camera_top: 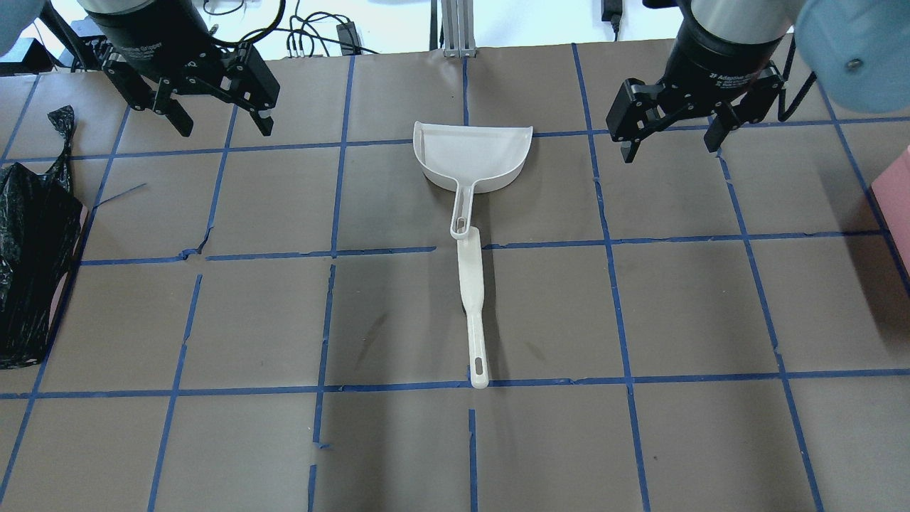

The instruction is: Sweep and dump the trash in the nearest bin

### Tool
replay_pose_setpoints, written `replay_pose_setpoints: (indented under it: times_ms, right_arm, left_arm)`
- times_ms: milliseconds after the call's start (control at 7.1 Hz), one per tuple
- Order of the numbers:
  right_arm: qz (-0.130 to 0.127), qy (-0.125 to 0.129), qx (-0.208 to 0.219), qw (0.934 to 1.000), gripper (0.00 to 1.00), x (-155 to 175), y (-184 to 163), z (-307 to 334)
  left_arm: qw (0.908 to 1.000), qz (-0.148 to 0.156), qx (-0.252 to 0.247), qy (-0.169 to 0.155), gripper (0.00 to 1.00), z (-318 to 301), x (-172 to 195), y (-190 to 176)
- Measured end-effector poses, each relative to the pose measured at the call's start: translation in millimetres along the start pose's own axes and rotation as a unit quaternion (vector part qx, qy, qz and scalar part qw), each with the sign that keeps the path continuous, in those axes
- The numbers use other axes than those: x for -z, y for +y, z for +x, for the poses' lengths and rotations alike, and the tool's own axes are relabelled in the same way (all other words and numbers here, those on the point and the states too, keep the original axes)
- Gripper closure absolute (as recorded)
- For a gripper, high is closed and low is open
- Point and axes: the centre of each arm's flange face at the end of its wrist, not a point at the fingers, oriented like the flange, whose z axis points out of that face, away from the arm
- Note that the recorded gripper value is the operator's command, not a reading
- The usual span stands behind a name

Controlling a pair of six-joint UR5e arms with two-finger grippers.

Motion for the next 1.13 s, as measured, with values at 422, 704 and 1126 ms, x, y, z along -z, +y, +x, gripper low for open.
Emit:
replay_pose_setpoints:
  times_ms: [422,704,1126]
  right_arm:
    - [0.001,0.0,-0.001,1.0,0.0,0,0,0]
    - [0.003,0.001,-0.001,1.0,0.0,1,-1,1]
    - [0.003,0.004,0.0,1.0,0.0,1,-1,1]
  left_arm:
    - [0.9999,-0.01,0.005,-0.001,0.0,1,-10,-2]
    - [0.9999,-0.014,0.004,-0.004,0.0,5,-15,-1]
    - [0.9999,-0.009,0.003,-0.005,0.0,5,-13,0]
